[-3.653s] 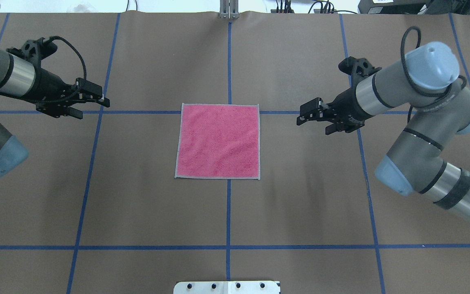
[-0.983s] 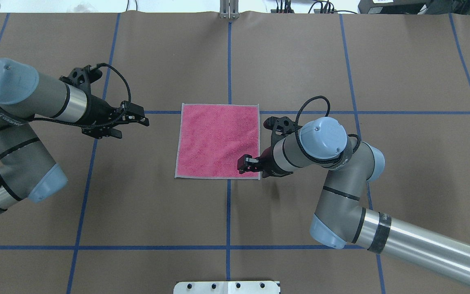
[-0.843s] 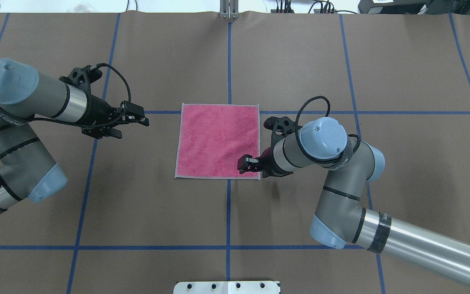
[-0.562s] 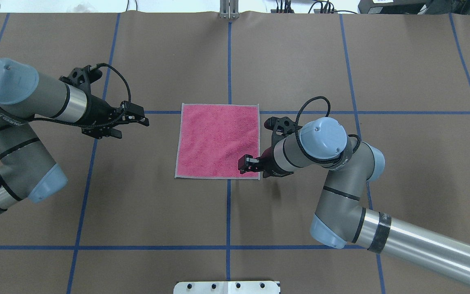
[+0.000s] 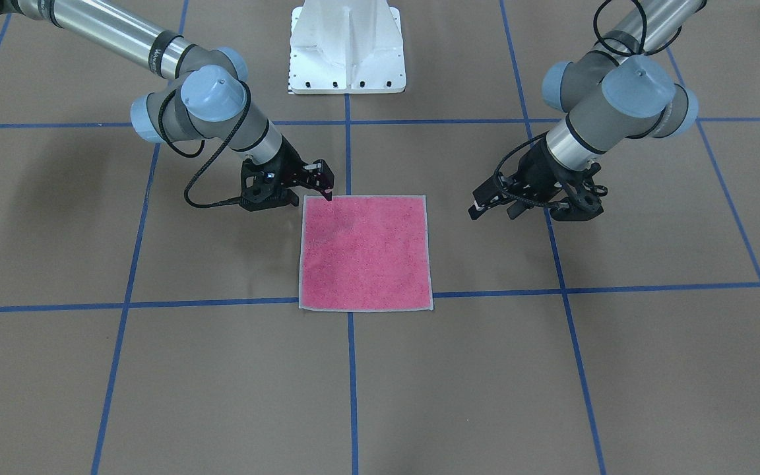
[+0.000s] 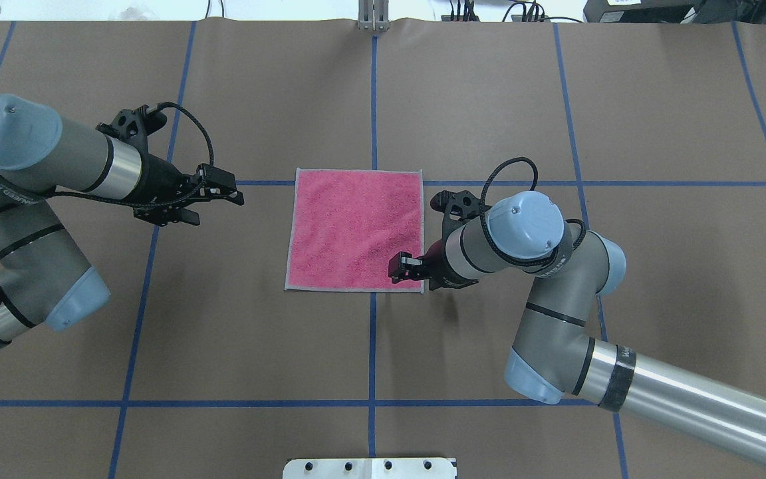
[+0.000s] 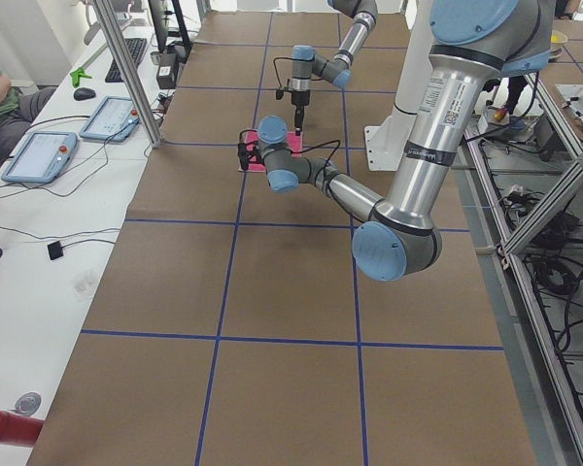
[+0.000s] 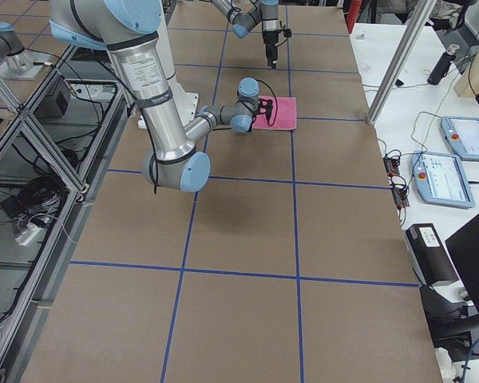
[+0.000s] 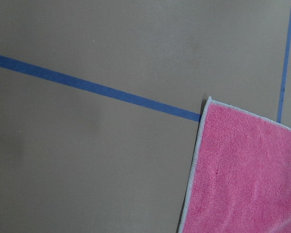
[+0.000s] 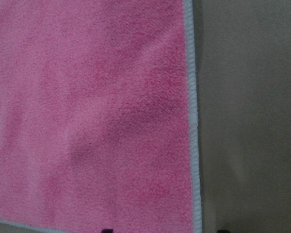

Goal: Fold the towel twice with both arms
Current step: 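Pinch the towel corner nearest the right gripper with the right gripper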

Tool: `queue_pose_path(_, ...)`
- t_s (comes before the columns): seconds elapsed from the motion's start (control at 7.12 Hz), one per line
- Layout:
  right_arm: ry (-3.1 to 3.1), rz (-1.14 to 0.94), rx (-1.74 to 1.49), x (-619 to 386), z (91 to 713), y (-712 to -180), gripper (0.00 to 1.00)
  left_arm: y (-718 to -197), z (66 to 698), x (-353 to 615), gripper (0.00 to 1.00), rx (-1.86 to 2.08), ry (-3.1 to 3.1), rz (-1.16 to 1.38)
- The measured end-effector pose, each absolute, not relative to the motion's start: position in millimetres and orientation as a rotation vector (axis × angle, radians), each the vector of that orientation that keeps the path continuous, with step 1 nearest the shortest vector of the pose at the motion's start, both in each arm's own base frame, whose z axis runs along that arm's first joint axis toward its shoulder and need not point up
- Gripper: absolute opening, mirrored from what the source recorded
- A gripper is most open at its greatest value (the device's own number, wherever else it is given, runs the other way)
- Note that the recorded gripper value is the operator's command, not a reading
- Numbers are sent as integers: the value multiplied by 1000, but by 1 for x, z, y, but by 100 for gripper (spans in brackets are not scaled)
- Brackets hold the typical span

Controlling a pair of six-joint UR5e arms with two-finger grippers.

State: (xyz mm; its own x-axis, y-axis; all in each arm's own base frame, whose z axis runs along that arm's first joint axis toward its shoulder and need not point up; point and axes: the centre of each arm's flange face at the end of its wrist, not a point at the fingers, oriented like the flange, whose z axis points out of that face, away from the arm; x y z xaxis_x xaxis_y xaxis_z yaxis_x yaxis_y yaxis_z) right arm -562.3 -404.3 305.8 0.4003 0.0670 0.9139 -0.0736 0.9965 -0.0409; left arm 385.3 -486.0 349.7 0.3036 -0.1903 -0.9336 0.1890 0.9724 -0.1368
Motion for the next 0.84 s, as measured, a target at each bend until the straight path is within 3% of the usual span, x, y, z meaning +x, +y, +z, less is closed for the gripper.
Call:
queue_pose_path(0.28,-1156,89,6,-563,305,-405,33,-486,350,385,100,-1,1237,-251)
queue_pose_path(0.42,-1156,88,6,-563,305,-405,24,-486,350,385,100,-1,1236,-251)
queue_pose_path(0.84,-1165,84,7,-562,301,-404,11,-485,351,385,100,-2,1235,-251)
